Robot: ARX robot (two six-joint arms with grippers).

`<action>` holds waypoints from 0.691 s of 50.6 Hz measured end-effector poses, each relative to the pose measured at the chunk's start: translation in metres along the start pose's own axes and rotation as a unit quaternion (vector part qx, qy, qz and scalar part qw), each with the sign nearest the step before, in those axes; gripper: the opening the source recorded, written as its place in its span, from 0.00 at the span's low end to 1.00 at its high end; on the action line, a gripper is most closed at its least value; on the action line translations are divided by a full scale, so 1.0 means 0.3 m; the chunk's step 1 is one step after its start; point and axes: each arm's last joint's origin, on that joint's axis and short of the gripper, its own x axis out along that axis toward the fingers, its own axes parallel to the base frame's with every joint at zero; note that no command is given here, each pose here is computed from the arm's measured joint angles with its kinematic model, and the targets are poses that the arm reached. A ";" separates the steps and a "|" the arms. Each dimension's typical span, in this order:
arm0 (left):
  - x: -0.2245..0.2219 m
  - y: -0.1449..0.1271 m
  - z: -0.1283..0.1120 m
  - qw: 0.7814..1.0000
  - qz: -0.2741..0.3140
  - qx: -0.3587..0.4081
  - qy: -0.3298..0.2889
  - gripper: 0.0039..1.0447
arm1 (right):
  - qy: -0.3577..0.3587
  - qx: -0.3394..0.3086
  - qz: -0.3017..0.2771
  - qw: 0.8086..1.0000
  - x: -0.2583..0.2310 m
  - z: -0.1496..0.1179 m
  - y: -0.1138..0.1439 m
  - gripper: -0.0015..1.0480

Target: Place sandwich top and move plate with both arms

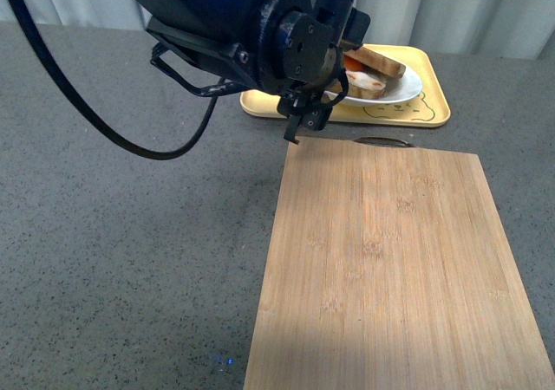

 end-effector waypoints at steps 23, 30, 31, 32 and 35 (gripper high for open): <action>-0.498 0.124 0.271 0.814 -0.056 0.504 -0.283 0.43 | 0.000 0.000 0.000 1.000 0.000 0.000 0.000 0.91; -0.652 0.212 0.338 0.787 -0.031 0.547 -0.283 0.18 | 0.000 0.000 0.000 1.000 0.000 0.000 0.000 0.91; -0.669 0.227 0.342 0.786 -0.028 0.551 -0.280 0.15 | 0.000 0.000 0.000 1.000 0.000 0.000 0.000 0.91; -0.677 0.234 0.345 0.785 -0.026 0.553 -0.278 0.13 | 0.000 0.000 0.000 1.000 0.000 0.000 0.000 0.91; -0.716 0.265 0.353 0.783 -0.021 0.560 -0.270 0.05 | 0.000 0.000 0.000 1.000 0.000 0.000 0.000 0.91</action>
